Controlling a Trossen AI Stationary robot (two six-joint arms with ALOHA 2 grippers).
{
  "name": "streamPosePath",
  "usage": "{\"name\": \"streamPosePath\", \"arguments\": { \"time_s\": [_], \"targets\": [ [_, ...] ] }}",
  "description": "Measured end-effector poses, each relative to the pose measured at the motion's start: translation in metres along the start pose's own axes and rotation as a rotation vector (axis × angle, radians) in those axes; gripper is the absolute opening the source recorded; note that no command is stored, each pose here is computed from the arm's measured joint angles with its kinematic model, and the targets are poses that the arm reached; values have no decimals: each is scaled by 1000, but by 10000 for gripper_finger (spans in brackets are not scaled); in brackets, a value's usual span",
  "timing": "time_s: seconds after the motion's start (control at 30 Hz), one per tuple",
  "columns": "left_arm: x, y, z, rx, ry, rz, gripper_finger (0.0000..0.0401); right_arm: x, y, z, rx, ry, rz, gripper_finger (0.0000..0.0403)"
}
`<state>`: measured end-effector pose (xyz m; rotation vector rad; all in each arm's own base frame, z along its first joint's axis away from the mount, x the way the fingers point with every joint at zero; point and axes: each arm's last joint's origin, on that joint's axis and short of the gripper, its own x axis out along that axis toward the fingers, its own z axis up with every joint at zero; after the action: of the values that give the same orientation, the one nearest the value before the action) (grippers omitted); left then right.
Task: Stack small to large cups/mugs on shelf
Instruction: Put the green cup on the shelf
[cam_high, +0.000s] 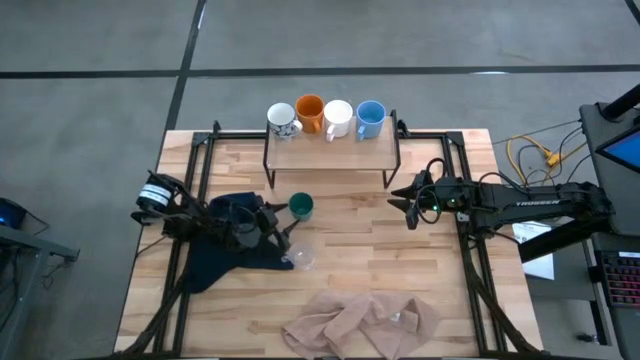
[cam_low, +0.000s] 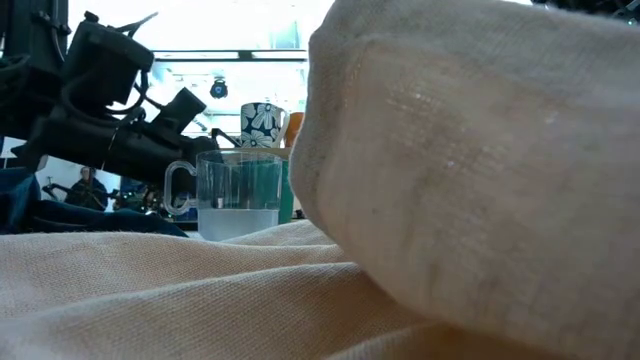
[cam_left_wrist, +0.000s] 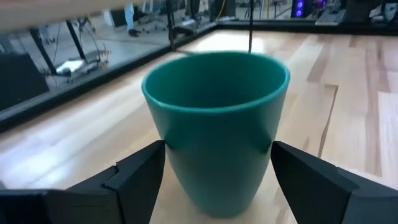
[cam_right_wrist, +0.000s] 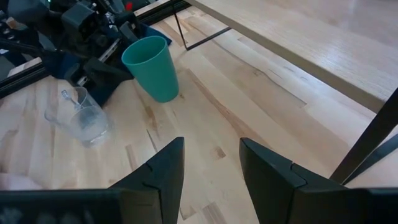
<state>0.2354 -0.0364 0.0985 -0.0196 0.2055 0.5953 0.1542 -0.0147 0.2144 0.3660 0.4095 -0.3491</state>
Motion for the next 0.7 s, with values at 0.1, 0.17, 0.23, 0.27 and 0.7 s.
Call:
{"name": "streamPosePath", "arguments": {
  "time_s": [0.1,0.17,0.23,0.27,0.7],
  "targets": [
    [1,0,4,23,-34,-1,278,0,0,0,-3,3,-2,148],
    [2,1,5,21,-43,2,278,0,0,-1,-4,6,-3,148],
    [5,3,3,7,-36,6,278,0,0,-1,-4,6,-3,148],
    [6,4,2,8,-30,3,278,0,0,-1,-4,6,-3,148],
    [18,4,-8,-31,-95,-19,278,0,0,-1,-4,10,-2,148]
  ]
}}
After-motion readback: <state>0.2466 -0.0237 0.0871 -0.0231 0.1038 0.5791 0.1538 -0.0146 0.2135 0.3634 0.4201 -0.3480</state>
